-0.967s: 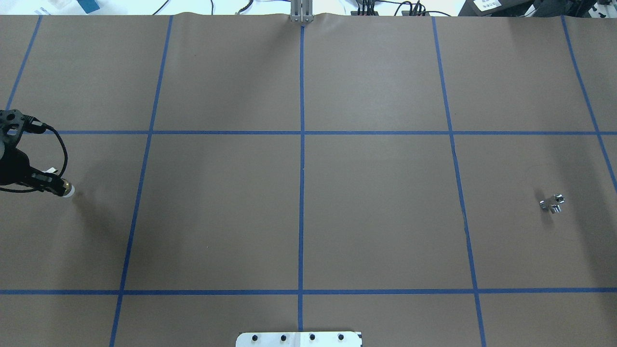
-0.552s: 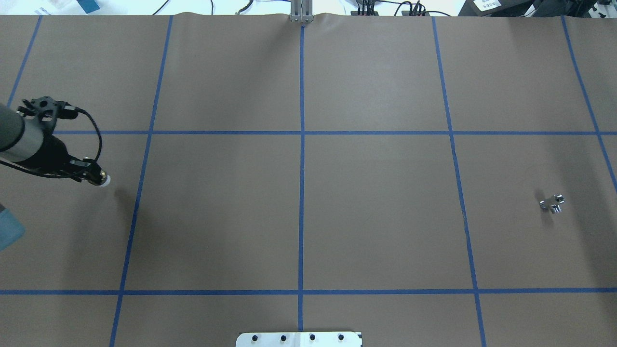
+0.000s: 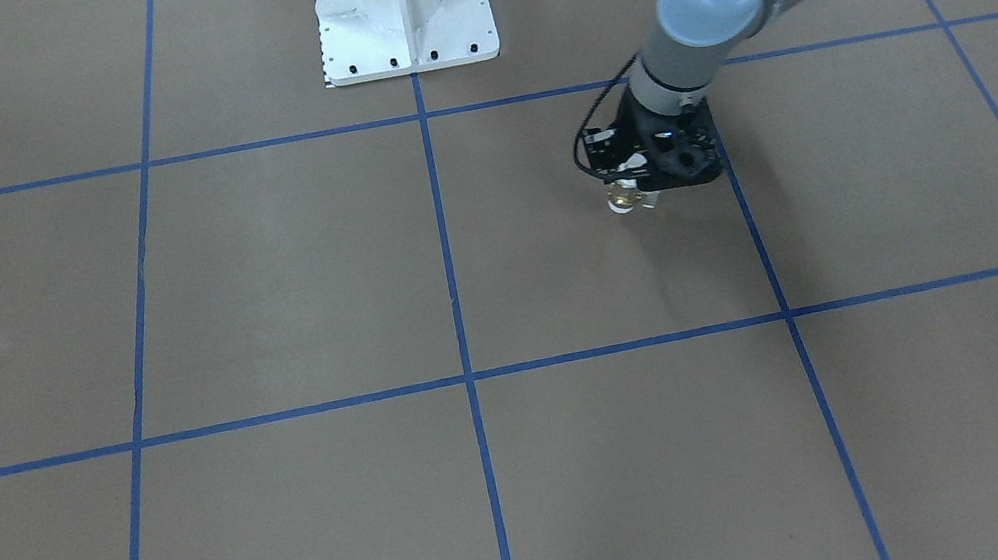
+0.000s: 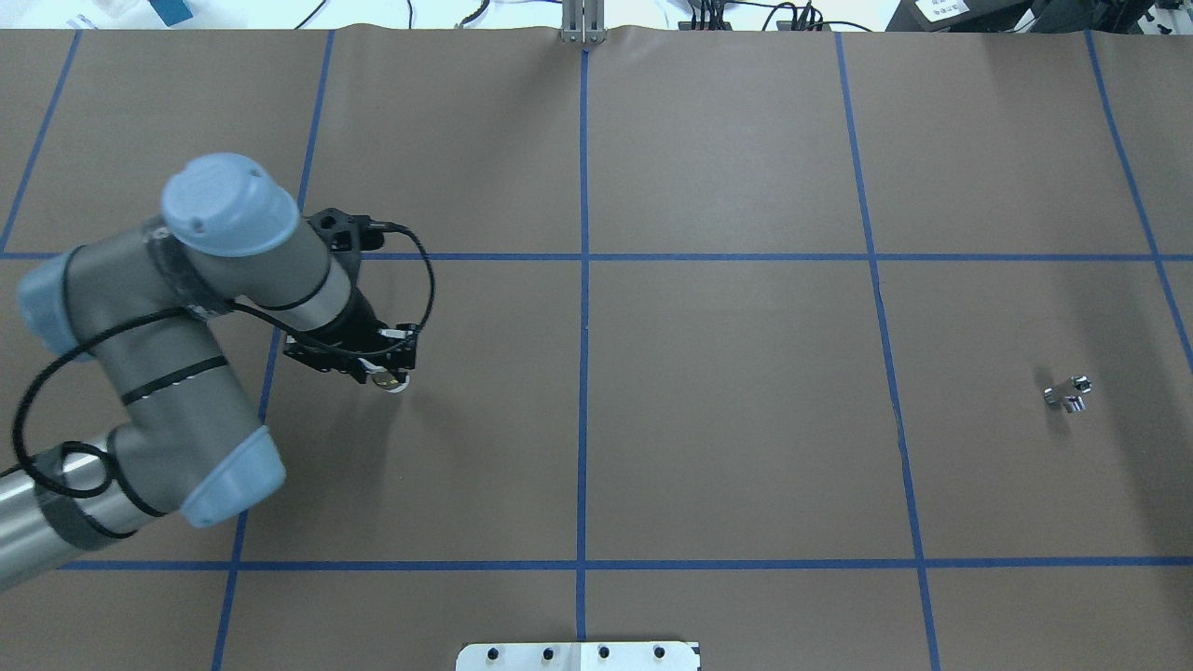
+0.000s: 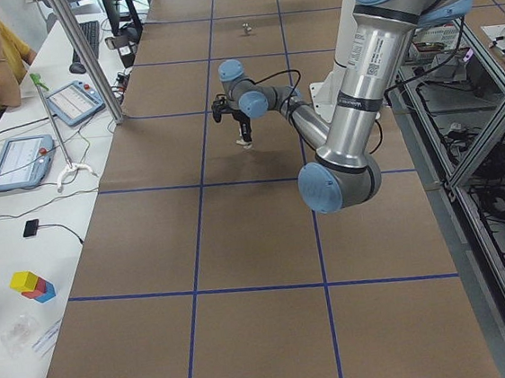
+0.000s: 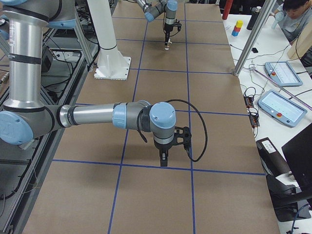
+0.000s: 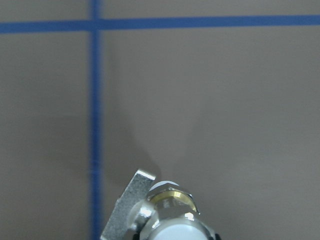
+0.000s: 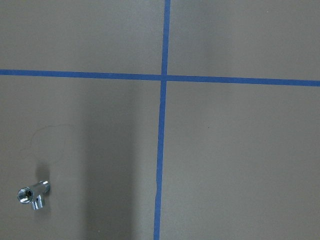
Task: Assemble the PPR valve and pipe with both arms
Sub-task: 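Carry the white valve with the left gripper toward the table center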
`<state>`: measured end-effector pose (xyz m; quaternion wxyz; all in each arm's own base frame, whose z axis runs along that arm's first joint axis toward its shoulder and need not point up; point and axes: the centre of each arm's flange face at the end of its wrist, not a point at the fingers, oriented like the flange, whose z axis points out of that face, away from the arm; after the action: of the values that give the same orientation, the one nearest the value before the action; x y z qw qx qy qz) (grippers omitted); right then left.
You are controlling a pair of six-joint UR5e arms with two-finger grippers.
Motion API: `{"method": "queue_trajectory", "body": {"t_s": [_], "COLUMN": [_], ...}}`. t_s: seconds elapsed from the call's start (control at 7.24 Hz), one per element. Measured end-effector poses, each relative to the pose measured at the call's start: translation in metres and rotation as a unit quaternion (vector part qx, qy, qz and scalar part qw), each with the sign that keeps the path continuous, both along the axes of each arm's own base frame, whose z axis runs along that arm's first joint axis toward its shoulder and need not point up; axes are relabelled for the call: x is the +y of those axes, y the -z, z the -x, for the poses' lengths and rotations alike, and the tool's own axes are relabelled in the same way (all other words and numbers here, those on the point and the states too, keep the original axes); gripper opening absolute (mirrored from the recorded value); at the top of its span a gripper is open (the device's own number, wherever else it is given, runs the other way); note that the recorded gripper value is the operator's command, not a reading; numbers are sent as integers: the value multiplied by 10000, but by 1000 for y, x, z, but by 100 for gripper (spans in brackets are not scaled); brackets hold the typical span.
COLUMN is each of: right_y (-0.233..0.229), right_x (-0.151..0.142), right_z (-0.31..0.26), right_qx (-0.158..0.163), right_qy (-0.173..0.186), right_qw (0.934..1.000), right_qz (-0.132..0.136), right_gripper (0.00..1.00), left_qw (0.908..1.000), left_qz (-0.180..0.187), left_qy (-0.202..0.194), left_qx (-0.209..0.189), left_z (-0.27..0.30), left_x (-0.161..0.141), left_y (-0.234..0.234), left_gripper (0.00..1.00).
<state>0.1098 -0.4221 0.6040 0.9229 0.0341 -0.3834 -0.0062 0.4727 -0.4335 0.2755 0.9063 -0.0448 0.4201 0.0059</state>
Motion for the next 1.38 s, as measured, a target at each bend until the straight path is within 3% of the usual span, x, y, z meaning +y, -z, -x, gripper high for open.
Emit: {"method": "queue_trajectory", "body": {"t_s": [0.41,0.83,1.1,1.38], "right_y": [0,0,0,-1], "right_x": [0,0,0,0], "right_z": [1,1,1,1], "right_qx": [0,0,-1,-1], "right_qy": [9,11,11,11], "right_qw": [10000,10000,10000,10000], "right_qz": [0,2,7,10], "right_gripper": [100,100,100,100], "left_qw": [9991,9988,9988,9989], "left_qz": [292,287,246,224], "left_qy": [293,392,405,390], "left_qx": [-68,-79,-118,-128], "left_z": [-113,-141,-149,-150], "left_x": [1,3,6,6], "left_y": [108,137,137,136], "left_gripper": [0,2,17,49]}}
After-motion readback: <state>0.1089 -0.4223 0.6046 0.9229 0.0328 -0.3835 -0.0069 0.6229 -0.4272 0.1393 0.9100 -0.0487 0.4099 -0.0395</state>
